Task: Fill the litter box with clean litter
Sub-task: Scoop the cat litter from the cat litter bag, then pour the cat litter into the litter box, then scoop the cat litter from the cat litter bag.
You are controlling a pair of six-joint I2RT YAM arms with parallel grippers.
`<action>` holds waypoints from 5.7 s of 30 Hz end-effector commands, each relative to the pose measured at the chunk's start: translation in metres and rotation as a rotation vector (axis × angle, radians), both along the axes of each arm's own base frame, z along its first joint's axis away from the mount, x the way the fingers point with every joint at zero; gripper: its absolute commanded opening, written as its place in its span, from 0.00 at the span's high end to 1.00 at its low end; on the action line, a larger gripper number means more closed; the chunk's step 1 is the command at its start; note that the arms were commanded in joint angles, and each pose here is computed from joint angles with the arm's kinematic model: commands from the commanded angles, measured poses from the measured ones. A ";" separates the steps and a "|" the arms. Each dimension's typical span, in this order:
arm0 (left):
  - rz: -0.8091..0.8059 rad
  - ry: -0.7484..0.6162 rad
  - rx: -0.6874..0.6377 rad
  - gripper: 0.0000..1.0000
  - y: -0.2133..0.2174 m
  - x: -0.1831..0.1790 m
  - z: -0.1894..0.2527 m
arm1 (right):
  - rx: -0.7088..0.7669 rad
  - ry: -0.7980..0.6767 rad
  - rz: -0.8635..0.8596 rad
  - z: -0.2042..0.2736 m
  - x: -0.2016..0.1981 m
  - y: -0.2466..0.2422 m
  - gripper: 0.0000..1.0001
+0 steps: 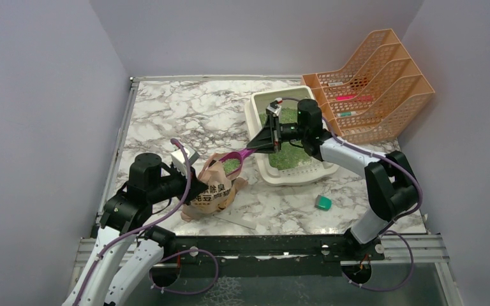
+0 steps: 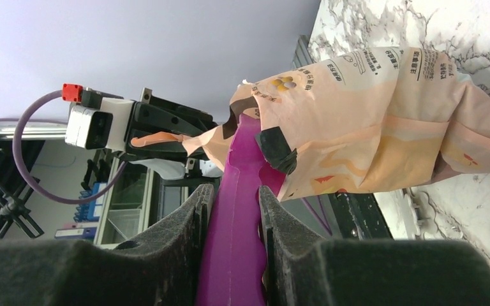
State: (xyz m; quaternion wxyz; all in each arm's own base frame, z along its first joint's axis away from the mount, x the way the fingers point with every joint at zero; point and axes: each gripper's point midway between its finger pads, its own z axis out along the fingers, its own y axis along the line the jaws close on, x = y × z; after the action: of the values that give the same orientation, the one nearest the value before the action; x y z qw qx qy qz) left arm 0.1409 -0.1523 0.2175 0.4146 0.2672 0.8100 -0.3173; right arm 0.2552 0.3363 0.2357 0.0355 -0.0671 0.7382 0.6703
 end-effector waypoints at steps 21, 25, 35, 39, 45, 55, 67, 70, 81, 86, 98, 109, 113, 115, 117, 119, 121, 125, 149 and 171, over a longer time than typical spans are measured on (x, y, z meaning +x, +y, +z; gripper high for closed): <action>-0.018 0.010 -0.016 1.00 -0.003 -0.004 -0.002 | 0.053 -0.072 -0.068 0.039 0.024 -0.055 0.99; -0.017 0.015 -0.015 1.00 -0.003 -0.004 -0.003 | 0.056 -0.088 -0.089 0.043 0.027 -0.065 0.99; -0.019 0.014 -0.015 1.00 -0.003 -0.004 -0.003 | 0.035 -0.149 -0.251 0.059 0.051 -0.123 0.99; -0.020 0.017 -0.014 1.00 -0.003 -0.004 -0.004 | -0.007 -0.156 -0.412 0.059 0.072 -0.175 0.99; -0.017 0.018 -0.013 1.00 -0.003 -0.004 -0.004 | -0.162 -0.157 -0.644 0.039 0.091 -0.240 0.99; -0.002 0.034 -0.002 1.00 -0.001 -0.001 -0.009 | -0.428 -0.188 -0.777 0.005 0.109 -0.269 0.99; 0.031 0.017 -0.011 1.00 0.002 -0.001 -0.004 | -0.499 -0.292 -0.824 0.020 0.194 -0.239 0.99; 0.031 0.022 -0.009 1.00 0.002 0.000 -0.005 | -0.488 -0.312 -0.824 0.025 0.202 -0.234 0.99; 0.014 0.024 -0.009 1.00 0.000 -0.002 -0.006 | -0.591 -0.239 -0.754 -0.003 0.126 -0.239 0.99; -0.001 0.035 -0.004 1.00 -0.001 -0.002 -0.009 | -0.642 -0.236 -0.804 -0.001 0.084 -0.256 0.99; 0.002 0.039 0.002 1.00 -0.001 -0.001 -0.010 | -0.681 -0.478 -0.901 0.065 0.128 -0.277 0.99; 0.013 0.024 -0.005 1.00 0.001 -0.002 -0.007 | -0.602 -0.660 -0.667 0.088 0.127 -0.203 0.99; 0.009 0.024 -0.005 1.00 0.000 -0.002 -0.007 | -0.370 -0.669 -0.428 0.117 0.088 -0.165 0.99; 0.008 0.027 -0.003 1.00 0.000 -0.002 -0.009 | -0.276 -0.615 -0.324 0.124 0.074 -0.153 0.99; 0.008 0.024 -0.005 1.00 0.000 -0.002 -0.008 | -0.220 -0.614 -0.258 0.132 0.060 -0.140 0.99; 0.011 0.018 -0.006 1.00 0.001 -0.002 -0.007 | -0.182 -0.636 -0.179 0.135 0.044 -0.118 0.99; 0.011 0.017 -0.007 1.00 0.001 -0.002 -0.007 | -0.153 -0.640 -0.084 0.134 0.026 -0.093 0.99; 0.007 0.016 -0.008 1.00 0.001 -0.003 -0.006 | -0.231 -0.638 0.007 0.111 0.012 -0.054 0.99; 0.020 -0.007 -0.013 1.00 0.003 -0.004 -0.004 | -0.841 -0.847 0.132 -0.017 0.002 0.061 0.99; 0.033 0.003 -0.006 1.00 0.004 -0.002 -0.006 | -0.486 -0.596 0.320 -0.039 -0.053 0.112 0.99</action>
State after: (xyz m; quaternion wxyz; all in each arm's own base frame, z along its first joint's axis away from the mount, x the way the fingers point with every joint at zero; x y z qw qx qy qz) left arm 0.1389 -0.1491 0.2171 0.4288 0.2570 0.8067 -0.3151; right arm 0.2285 0.4273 0.1854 0.1816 -0.3848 0.8339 0.3514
